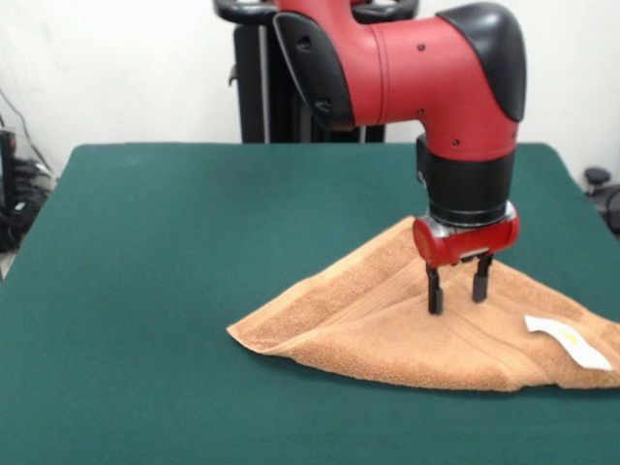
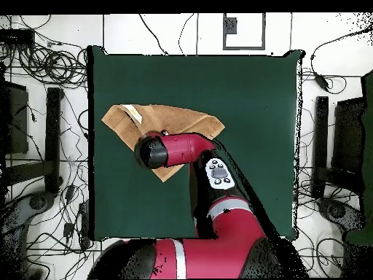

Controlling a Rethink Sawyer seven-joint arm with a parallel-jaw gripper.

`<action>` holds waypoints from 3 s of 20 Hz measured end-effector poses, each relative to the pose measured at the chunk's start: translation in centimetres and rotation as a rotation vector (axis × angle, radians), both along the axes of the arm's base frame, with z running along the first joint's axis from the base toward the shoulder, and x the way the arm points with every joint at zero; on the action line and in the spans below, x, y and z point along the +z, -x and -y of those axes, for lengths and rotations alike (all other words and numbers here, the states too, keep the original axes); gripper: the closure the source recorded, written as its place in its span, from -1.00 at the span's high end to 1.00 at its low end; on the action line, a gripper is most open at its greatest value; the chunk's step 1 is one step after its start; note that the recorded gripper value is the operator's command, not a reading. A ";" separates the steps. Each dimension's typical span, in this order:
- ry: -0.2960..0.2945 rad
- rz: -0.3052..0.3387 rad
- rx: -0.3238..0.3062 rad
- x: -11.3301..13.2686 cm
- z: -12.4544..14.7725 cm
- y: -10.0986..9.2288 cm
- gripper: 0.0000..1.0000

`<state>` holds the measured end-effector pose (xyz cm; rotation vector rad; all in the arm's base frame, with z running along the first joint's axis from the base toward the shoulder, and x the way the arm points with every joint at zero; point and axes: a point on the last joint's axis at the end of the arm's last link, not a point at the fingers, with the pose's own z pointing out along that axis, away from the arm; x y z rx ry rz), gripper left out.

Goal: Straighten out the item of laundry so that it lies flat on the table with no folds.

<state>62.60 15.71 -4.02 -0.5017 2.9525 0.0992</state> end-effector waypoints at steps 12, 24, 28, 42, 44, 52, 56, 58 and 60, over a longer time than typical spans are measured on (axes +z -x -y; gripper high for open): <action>0.002 0.000 0.002 0.0 0.0 0.0 1.00; 0.003 0.001 0.002 -0.1 0.0 -0.1 -1.00; 0.003 0.002 0.002 0.0 0.0 -0.2 -1.00; 0.005 -0.007 0.000 0.3 0.0 -0.3 -1.00; 0.006 -0.005 0.000 0.6 0.0 -0.5 -1.00; 0.025 0.089 0.016 5.3 -0.7 -3.4 -1.00; 0.035 0.164 0.033 7.6 -1.6 -5.2 -1.00; 0.038 0.205 0.041 8.3 -2.1 -5.8 -1.00; 0.040 0.238 0.046 8.7 -2.4 -6.3 -1.00</action>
